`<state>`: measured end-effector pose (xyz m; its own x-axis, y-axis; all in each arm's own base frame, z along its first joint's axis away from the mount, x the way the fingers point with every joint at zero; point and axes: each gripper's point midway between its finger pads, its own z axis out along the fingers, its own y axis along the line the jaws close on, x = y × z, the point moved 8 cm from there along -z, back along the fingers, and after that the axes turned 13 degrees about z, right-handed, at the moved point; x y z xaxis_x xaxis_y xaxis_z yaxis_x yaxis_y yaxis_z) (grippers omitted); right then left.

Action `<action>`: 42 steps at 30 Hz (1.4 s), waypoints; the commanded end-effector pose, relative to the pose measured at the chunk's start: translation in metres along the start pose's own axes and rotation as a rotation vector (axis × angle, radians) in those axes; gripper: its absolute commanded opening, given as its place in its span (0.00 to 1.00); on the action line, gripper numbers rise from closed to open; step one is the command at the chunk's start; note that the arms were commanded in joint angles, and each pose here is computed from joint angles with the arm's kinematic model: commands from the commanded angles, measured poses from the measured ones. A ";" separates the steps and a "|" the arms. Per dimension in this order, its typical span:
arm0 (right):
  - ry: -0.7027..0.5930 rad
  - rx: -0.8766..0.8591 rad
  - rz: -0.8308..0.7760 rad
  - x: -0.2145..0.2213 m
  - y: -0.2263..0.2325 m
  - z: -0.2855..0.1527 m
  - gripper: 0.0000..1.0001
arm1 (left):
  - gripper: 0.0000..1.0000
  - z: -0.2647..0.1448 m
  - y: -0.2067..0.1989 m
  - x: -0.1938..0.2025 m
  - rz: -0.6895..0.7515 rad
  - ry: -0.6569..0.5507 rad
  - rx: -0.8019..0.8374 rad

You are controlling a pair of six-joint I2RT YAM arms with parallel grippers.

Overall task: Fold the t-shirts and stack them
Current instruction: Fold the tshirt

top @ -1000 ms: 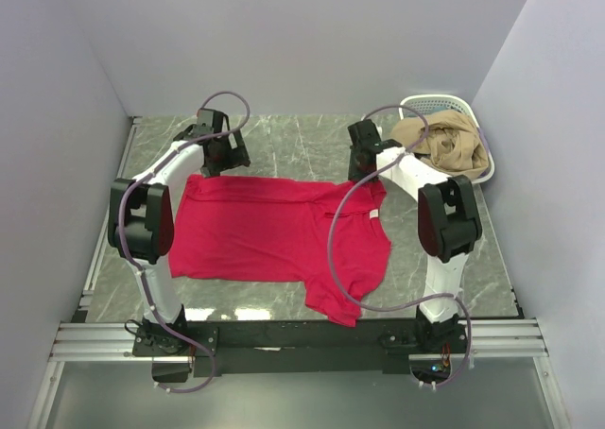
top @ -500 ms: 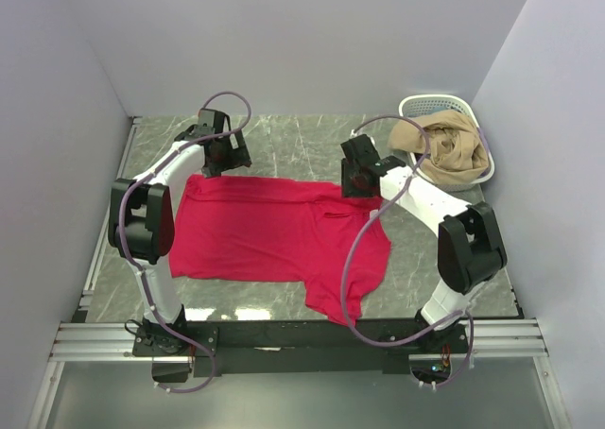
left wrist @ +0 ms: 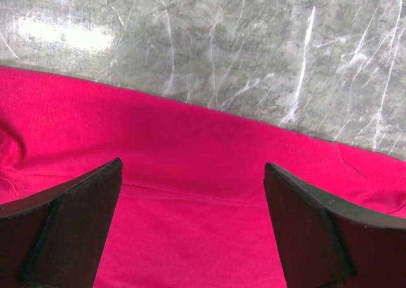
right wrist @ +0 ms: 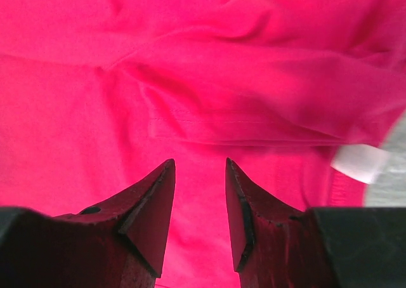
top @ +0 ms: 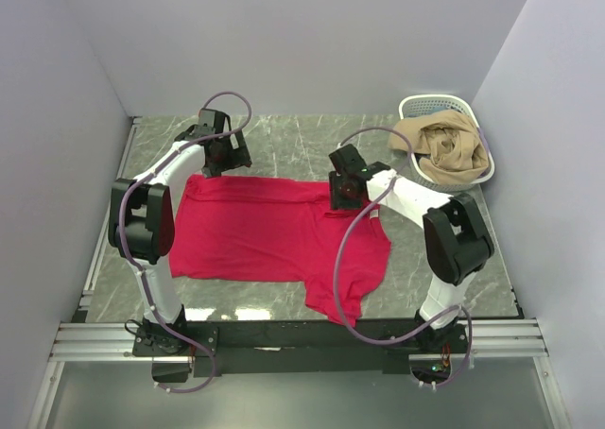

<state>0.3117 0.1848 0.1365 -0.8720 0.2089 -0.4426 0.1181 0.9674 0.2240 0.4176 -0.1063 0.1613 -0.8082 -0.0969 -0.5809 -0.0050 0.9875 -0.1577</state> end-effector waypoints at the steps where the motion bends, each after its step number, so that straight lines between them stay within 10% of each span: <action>1: 0.009 -0.031 -0.038 0.002 0.021 0.008 0.45 | 0.99 -0.015 -0.007 -0.018 0.022 -0.069 0.021; 29: -0.028 0.178 -0.243 0.005 0.034 0.044 0.44 | 0.99 -0.011 -0.006 -0.016 0.028 -0.054 0.017; 42: -0.061 0.136 -0.250 -0.002 0.040 0.013 0.01 | 0.99 -0.011 -0.006 -0.017 0.028 -0.057 0.018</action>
<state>0.3256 0.2208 0.0937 -0.8927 -0.0377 -0.4490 -0.0182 0.9987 -0.0477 0.4175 -0.1062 0.1614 -0.8084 -0.0931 -0.5812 -0.0021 0.9879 -0.1554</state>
